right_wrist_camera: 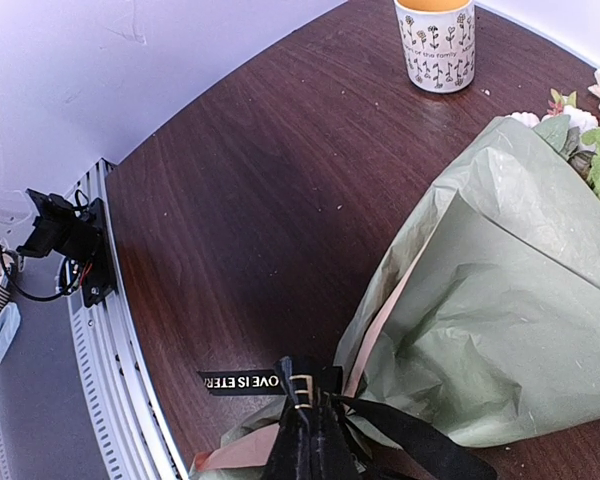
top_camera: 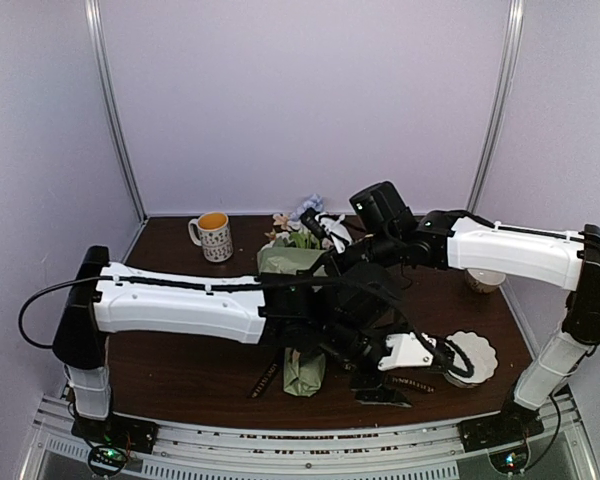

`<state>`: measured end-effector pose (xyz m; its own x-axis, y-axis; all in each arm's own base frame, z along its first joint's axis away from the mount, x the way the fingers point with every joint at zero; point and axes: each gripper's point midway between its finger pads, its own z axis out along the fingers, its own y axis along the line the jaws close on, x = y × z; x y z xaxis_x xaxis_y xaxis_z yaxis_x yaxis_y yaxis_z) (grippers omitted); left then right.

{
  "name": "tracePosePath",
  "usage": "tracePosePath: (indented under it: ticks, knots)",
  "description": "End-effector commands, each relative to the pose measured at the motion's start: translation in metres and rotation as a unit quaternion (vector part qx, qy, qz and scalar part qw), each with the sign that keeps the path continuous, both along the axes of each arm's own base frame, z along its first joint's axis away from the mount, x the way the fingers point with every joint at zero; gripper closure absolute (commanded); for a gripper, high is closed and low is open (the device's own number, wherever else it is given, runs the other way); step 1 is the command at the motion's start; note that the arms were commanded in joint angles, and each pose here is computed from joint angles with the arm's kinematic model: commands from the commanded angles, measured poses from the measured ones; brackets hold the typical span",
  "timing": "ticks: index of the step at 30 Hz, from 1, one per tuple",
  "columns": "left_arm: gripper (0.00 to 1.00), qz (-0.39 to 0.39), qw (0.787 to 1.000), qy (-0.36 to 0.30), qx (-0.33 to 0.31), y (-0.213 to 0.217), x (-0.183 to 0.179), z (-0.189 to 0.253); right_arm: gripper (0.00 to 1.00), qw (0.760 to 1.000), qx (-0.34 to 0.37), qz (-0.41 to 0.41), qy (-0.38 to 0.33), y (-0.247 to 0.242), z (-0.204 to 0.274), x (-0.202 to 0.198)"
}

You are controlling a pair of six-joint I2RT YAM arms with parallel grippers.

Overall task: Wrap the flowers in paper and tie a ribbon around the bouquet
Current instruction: Cross the half-tied ribbon over the folded bouquet.

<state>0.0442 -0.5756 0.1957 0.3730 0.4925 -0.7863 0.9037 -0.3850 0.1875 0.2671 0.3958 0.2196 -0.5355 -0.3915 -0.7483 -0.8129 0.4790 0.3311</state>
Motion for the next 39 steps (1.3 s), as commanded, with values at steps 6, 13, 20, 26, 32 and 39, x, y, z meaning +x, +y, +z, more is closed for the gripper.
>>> tracePosePath:
  ticks: [6, 13, 20, 26, 32, 39]
  knots:
    - [0.25, 0.149, 0.979, -0.026, -0.139, 0.086, 0.081, 0.093, 1.00, 1.000, 0.013, 0.008, -0.003, 0.002, 0.011, -0.009]
    - [0.52, 0.335, 0.913, 0.032, -0.230, 0.190, 0.165, 0.072, 1.00, 0.999, 0.036, 0.001, 0.006, 0.010, 0.015, -0.014]
    - [0.29, 0.423, 0.885, 0.058, -0.185, 0.211, 0.209, 0.025, 1.00, 0.999, 0.052, 0.012, 0.005, 0.019, 0.024, -0.023]
    - [0.41, 0.396, 0.896, 0.085, -0.179, 0.202, 0.208, 0.015, 1.00, 0.998, 0.056, 0.021, 0.007, 0.022, 0.024, -0.030]
    - [0.62, 0.336, 0.918, 0.118, -0.174, 0.185, 0.192, 0.010, 1.00, 0.998, 0.058, 0.023, 0.004, 0.022, 0.027, -0.030]
    - [1.00, 0.328, 0.920, 0.128, -0.170, 0.181, 0.190, 0.008, 0.95, 0.999, 0.043, 0.014, -0.004, 0.016, 0.025, -0.029]
